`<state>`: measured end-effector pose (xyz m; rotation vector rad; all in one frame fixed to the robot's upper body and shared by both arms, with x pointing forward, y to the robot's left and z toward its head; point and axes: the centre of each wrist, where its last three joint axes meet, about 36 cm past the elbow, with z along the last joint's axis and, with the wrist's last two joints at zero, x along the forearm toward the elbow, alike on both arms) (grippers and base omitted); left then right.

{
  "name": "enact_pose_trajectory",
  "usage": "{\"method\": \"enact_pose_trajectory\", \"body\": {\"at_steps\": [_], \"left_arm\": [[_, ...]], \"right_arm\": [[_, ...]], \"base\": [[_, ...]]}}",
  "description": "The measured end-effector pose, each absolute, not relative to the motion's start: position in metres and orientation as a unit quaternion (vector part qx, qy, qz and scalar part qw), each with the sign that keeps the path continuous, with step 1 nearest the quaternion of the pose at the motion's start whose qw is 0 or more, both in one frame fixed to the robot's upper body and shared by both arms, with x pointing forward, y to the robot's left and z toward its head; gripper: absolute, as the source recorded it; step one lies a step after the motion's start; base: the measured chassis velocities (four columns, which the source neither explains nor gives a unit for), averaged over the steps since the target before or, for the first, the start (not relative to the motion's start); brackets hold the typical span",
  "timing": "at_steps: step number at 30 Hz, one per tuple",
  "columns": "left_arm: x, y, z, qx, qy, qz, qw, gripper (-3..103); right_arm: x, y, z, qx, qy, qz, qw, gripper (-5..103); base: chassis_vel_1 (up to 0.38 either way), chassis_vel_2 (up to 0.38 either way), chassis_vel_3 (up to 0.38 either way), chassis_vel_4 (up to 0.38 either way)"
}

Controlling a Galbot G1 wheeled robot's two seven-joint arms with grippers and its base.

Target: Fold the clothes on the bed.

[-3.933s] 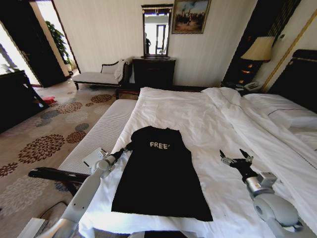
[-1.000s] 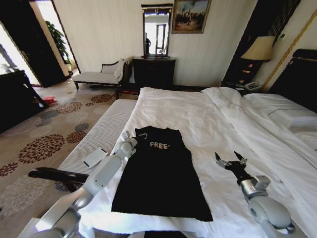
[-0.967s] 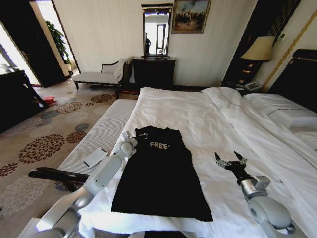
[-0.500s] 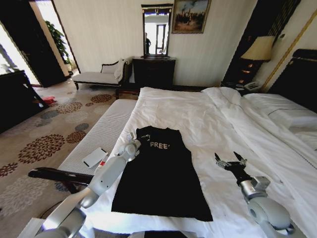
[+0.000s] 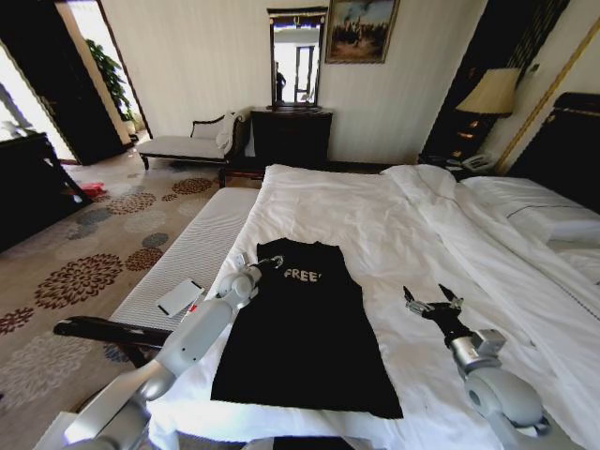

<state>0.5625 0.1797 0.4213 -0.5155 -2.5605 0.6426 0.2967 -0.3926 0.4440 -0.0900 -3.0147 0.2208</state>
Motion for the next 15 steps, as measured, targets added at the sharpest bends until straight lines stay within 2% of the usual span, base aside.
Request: {"method": "enact_pose_trajectory", "body": {"at_steps": [2,5,9,15], "left_arm": [[0.558,0.187,0.426,-0.183,-0.930,0.231,0.219,72],[0.554,0.195,0.427,-0.177,-0.933,0.228,0.215,78],[0.545,0.215,0.428,-0.155,-0.943,0.215,0.201,97],[0.537,0.232,0.433,-0.149,-0.952,0.199,0.181,100]], "right_arm": [[0.303,-0.394,0.446,-0.047,-0.994,0.079,0.057,100],[0.311,-0.396,0.450,-0.063,-0.993,0.090,0.053,100],[0.331,-0.405,0.459,-0.081,-0.989,0.118,0.041,100],[0.346,-0.407,0.465,-0.035,-0.994,0.096,0.039,100]], "base": [[0.000,0.000,0.000,0.000],[0.000,0.000,0.000,0.000],[0.000,0.000,0.000,0.000],[0.000,0.000,0.000,0.000]]}}
